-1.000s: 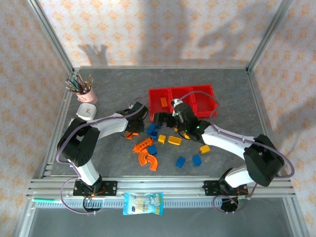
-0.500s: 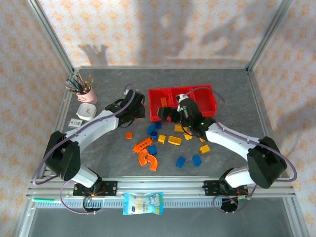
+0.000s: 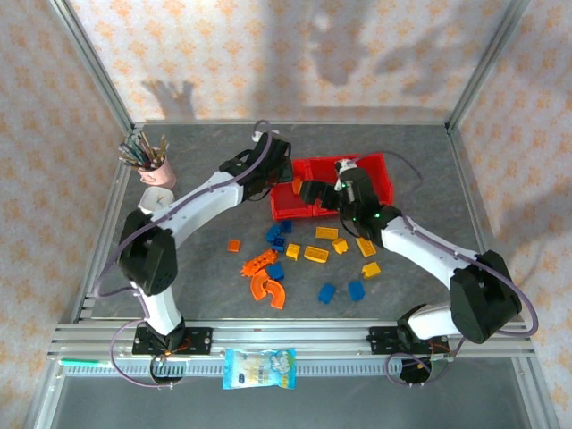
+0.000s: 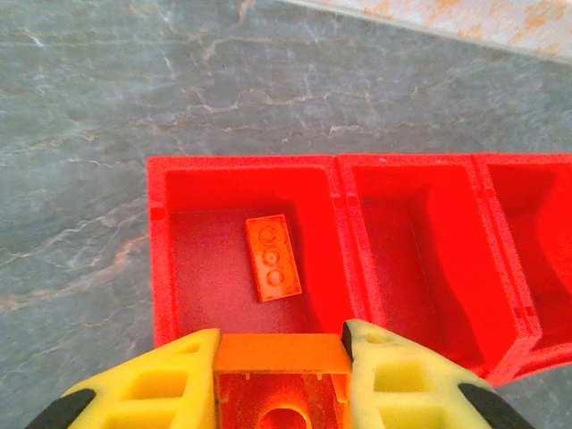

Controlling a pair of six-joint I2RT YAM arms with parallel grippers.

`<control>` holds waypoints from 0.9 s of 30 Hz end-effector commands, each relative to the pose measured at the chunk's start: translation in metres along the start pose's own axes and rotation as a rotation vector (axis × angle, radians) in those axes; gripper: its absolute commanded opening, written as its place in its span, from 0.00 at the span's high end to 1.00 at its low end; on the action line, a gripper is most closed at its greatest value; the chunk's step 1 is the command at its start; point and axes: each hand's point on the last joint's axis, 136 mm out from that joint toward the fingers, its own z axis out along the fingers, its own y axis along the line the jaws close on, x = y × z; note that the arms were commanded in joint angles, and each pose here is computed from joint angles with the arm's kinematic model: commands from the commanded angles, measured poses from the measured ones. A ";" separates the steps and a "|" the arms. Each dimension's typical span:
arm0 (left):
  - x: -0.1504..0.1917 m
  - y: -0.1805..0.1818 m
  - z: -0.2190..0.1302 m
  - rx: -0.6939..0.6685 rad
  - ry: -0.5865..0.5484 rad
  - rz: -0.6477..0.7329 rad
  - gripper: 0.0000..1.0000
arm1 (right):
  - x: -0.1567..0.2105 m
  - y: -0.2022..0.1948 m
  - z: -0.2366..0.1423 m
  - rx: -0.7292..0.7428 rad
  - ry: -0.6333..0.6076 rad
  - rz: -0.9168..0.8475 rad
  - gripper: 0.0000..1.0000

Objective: Sort the legos into containers by color
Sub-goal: Place the lego in the container.

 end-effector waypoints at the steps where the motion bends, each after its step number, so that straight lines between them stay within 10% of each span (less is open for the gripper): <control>1: -0.006 -0.008 0.017 -0.024 -0.002 -0.005 0.87 | -0.020 -0.007 -0.003 0.027 -0.046 0.005 0.00; 9: 0.018 0.000 0.082 -0.142 0.099 0.052 0.84 | -0.026 -0.020 -0.002 0.064 -0.048 0.010 0.00; 15: 0.026 0.010 0.099 -0.206 0.121 0.099 0.63 | -0.031 -0.019 -0.004 0.070 -0.058 -0.003 0.00; 27: 0.007 0.003 0.069 -0.179 0.100 0.116 0.49 | -0.038 -0.003 -0.010 0.024 -0.034 -0.040 0.00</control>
